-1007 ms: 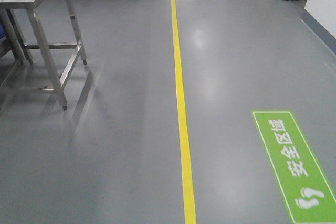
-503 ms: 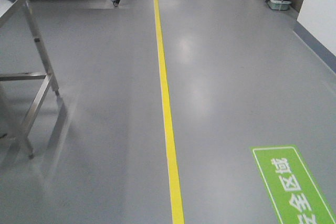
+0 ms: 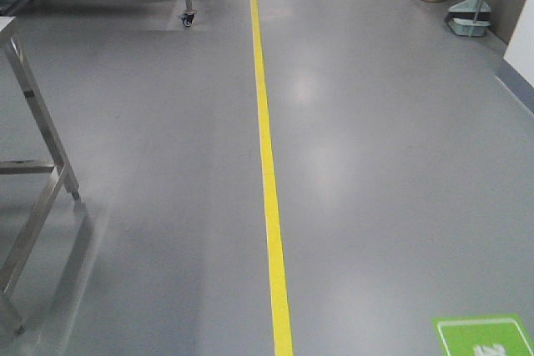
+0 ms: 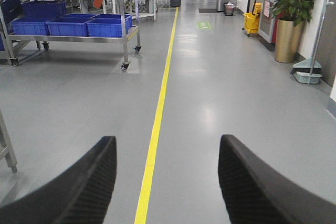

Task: Move and align brake pads A on conveyor
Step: 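Drive along the yellow floor line past the green floor sign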

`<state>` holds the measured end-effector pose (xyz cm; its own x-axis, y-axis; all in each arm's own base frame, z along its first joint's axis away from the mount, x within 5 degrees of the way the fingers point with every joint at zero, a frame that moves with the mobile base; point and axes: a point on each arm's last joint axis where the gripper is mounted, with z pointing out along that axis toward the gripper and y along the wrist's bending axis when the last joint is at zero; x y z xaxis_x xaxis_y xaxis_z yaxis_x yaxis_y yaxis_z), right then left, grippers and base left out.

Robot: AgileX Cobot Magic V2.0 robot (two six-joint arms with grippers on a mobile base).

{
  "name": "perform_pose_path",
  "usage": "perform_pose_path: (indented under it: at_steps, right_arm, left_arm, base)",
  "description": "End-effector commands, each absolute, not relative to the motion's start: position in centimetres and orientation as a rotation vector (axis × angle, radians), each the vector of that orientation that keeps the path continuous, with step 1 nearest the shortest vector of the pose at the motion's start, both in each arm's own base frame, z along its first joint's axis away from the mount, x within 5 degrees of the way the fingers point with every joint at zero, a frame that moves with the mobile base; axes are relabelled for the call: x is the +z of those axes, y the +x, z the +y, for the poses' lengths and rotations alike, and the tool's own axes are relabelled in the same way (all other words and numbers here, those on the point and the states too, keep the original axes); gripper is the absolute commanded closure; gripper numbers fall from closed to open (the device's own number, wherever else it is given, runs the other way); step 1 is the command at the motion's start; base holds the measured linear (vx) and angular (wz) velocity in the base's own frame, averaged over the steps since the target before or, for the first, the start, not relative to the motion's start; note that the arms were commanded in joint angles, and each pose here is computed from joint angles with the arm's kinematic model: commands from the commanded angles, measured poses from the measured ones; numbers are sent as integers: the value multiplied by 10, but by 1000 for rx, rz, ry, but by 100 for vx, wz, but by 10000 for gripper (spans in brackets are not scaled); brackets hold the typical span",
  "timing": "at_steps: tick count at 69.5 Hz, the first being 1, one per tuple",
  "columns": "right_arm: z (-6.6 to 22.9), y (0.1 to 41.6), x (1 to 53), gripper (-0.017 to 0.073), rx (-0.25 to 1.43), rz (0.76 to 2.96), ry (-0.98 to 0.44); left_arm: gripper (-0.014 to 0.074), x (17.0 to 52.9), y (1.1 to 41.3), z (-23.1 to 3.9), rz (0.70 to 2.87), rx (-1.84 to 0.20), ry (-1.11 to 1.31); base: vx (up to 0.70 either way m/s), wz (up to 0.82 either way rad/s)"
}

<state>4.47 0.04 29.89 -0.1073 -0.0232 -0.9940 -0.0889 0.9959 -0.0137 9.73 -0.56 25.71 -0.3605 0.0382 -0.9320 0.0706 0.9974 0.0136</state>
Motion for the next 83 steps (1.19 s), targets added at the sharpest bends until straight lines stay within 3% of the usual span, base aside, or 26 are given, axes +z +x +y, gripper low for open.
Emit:
perform_pose_path:
  at_steps: [1,83]
  right_arm:
    - [1,45,313,144,51,1594,-96]
    - [1,45,313,144,51,1595,-96]
  left_arm:
    - [144,272,101,-5,1847,-41,52]
    - [144,272,101,-5,1847,-41,52]
  base:
    - [67,7]
    - [63,4]
